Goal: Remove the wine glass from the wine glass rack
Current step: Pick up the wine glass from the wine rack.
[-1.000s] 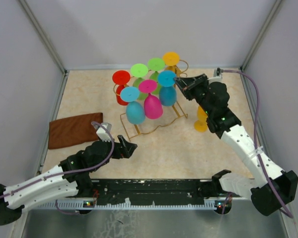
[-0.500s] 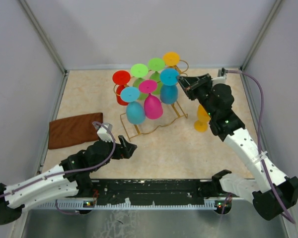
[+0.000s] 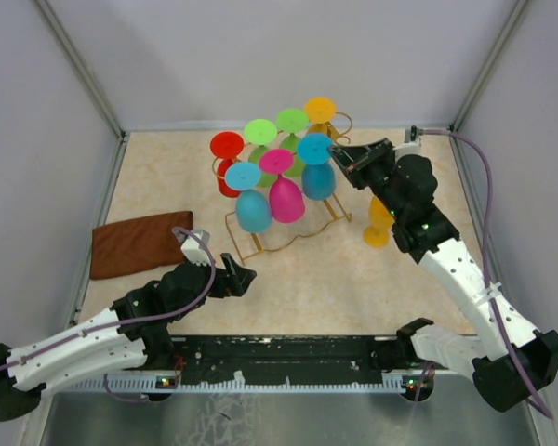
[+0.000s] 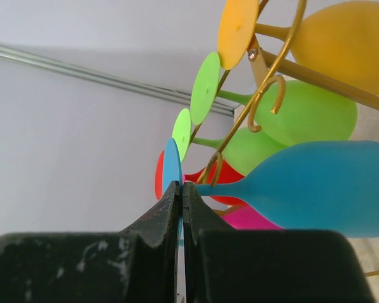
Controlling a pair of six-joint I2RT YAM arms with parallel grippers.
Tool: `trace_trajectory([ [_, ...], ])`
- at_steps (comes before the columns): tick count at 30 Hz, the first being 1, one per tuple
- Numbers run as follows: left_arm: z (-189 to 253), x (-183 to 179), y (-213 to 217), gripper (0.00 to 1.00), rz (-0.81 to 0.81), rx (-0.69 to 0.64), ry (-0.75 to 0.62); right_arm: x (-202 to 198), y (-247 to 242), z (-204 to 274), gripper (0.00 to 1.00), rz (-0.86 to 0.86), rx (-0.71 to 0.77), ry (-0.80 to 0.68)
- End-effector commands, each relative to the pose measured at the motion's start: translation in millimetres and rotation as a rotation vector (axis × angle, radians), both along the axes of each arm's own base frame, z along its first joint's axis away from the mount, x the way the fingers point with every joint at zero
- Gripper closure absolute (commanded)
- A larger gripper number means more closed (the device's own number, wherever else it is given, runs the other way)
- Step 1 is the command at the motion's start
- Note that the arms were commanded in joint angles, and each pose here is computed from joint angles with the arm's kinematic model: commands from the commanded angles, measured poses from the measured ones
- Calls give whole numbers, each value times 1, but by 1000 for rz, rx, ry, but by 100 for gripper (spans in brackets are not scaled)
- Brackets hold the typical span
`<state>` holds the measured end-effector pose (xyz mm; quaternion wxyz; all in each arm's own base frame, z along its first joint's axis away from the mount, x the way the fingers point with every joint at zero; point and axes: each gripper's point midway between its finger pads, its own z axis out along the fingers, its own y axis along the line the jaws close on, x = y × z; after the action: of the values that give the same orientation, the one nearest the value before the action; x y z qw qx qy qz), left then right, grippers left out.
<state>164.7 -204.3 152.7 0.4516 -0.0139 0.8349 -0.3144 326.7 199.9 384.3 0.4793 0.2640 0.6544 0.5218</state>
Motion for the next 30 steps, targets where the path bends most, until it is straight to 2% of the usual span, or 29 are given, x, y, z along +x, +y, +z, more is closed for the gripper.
trace_trajectory([
  [1,16,2,-3,1,5,-36,-13,-7,4,42,100,29,-2,-104],
  [18,18,1,-2,1,10,-47,-6,-18,-3,42,100,22,-14,-105],
  [30,26,0,4,1,41,-93,-3,-50,-28,39,100,-29,-29,-142],
])
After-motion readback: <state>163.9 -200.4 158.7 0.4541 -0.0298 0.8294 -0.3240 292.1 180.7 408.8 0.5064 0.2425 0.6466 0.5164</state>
